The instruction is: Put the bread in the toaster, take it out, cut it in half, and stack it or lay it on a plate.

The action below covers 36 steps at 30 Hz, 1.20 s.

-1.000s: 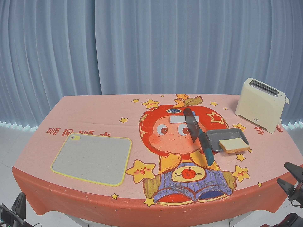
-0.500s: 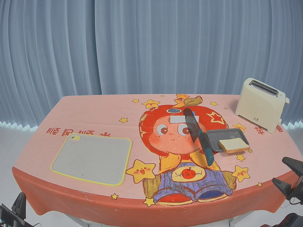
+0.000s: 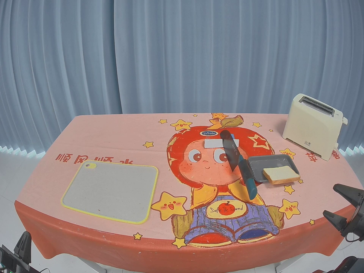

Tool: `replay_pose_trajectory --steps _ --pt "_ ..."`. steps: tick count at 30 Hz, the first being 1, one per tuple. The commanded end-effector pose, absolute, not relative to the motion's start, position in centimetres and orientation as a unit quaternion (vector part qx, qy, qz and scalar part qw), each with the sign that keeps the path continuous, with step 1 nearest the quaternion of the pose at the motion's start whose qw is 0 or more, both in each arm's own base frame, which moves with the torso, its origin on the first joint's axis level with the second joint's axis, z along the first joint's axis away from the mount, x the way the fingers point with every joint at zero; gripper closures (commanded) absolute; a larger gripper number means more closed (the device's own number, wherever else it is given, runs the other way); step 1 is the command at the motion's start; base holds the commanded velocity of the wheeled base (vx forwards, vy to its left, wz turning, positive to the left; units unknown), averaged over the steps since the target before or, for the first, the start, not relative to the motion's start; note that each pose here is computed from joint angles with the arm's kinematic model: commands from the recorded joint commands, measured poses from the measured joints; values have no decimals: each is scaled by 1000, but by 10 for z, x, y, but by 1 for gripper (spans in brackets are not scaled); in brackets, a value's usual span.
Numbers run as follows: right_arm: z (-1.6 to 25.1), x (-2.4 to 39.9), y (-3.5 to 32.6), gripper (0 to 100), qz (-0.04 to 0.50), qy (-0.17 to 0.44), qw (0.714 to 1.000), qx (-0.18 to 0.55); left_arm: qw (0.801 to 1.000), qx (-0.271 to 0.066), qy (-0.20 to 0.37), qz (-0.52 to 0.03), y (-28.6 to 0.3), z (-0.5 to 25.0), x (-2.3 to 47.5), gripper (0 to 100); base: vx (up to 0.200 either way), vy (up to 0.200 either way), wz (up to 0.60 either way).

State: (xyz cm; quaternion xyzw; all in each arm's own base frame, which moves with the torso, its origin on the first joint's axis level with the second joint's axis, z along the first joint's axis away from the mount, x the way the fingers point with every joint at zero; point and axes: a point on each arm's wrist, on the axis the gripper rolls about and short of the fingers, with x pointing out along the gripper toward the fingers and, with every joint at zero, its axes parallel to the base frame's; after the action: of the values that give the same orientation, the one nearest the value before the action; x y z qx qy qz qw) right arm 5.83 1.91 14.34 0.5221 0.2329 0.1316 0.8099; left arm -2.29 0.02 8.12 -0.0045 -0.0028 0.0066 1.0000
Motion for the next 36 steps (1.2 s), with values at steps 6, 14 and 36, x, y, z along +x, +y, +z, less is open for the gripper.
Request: replay_pose_trajectory --steps 6,14,36 --pt "141 69 22 0 128 253 805 521 1000 -5 3 7 0 76 -22 100 0 0 0" --pt "142 75 24 0 139 255 801 523 1000 -5 3 7 0 76 -22 100 0 0 0" --pt "132 111 31 0 134 270 787 539 1000 -5 3 7 0 76 -22 100 0 0 0"
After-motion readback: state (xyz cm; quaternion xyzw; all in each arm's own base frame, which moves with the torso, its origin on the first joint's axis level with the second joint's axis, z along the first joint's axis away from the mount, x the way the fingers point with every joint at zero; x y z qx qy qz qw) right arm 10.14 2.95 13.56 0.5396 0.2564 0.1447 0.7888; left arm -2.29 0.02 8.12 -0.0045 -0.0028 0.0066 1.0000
